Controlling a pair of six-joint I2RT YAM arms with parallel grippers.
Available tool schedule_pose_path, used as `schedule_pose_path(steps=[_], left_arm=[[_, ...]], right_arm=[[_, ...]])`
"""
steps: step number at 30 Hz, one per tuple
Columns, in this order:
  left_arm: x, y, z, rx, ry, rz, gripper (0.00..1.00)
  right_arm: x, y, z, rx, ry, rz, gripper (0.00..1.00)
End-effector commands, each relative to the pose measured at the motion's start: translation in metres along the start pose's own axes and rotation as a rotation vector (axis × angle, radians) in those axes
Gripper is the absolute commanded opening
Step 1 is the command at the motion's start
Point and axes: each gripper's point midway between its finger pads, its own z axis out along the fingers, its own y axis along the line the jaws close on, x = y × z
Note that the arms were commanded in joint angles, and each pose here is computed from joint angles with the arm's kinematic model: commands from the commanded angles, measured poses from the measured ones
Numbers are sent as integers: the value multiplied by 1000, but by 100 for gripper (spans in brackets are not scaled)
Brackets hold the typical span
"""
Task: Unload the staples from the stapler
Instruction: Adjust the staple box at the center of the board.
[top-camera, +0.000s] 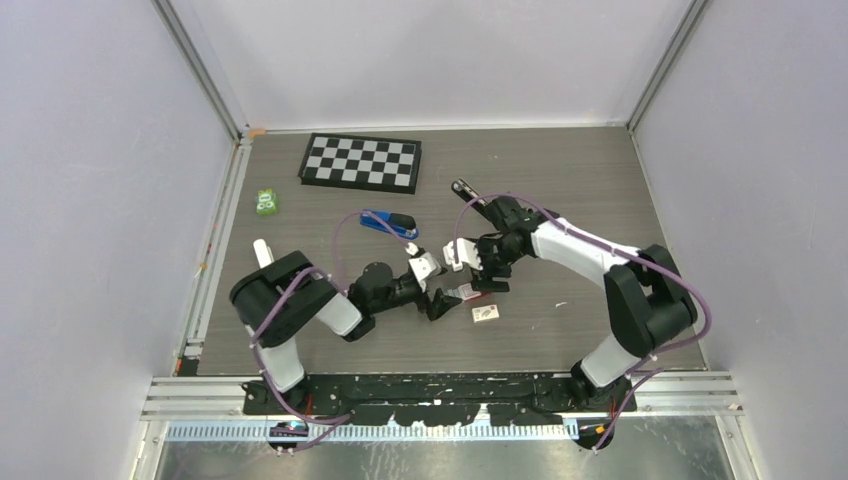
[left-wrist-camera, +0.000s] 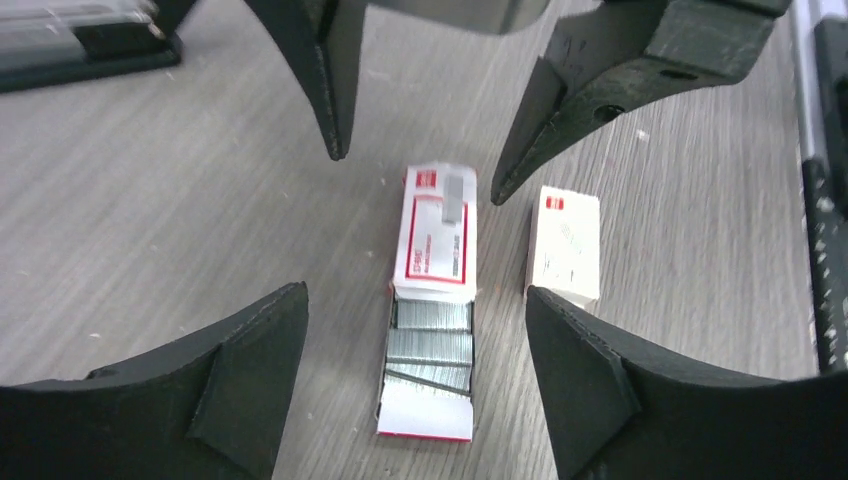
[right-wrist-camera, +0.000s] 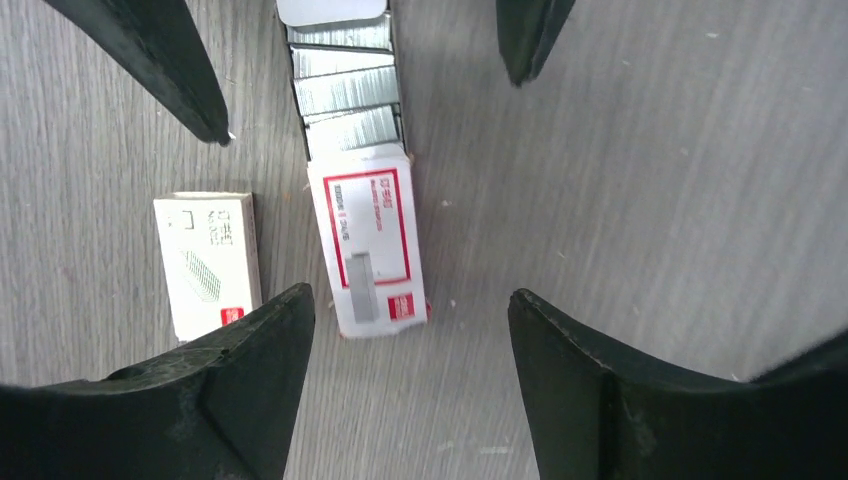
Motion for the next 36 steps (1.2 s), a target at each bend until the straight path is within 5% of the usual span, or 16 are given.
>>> schedule_pose_path(steps=[1,7,10,17,24,27,32,36], left_arm=[[-49,7,-13,-75,-109,-40,83],[-63,13,-41,-191,-46,-175,89],[-67,21,-65,-308,-43,-259,99],[-55,31,-118,-536,-47,-577,98],[-38,21,-129,-578,-65,-837,84],[-30,22,-128,-611,-63,-928,64],[-20,17,-112,-587,-15,-993,45],[-13,15,-95,-547,8,-1018,40]], right_arm=[[-13,1,-32,57,-25,25,76],[-28,9,-56,77,-122,128,73],[-30,13,-63,82,-157,208,61],[-7,11,-62,70,-78,292,34],[28,4,-49,79,38,357,28],[35,1,-41,85,59,378,24],[42,2,-33,68,76,397,22],[46,5,-28,52,88,402,22]])
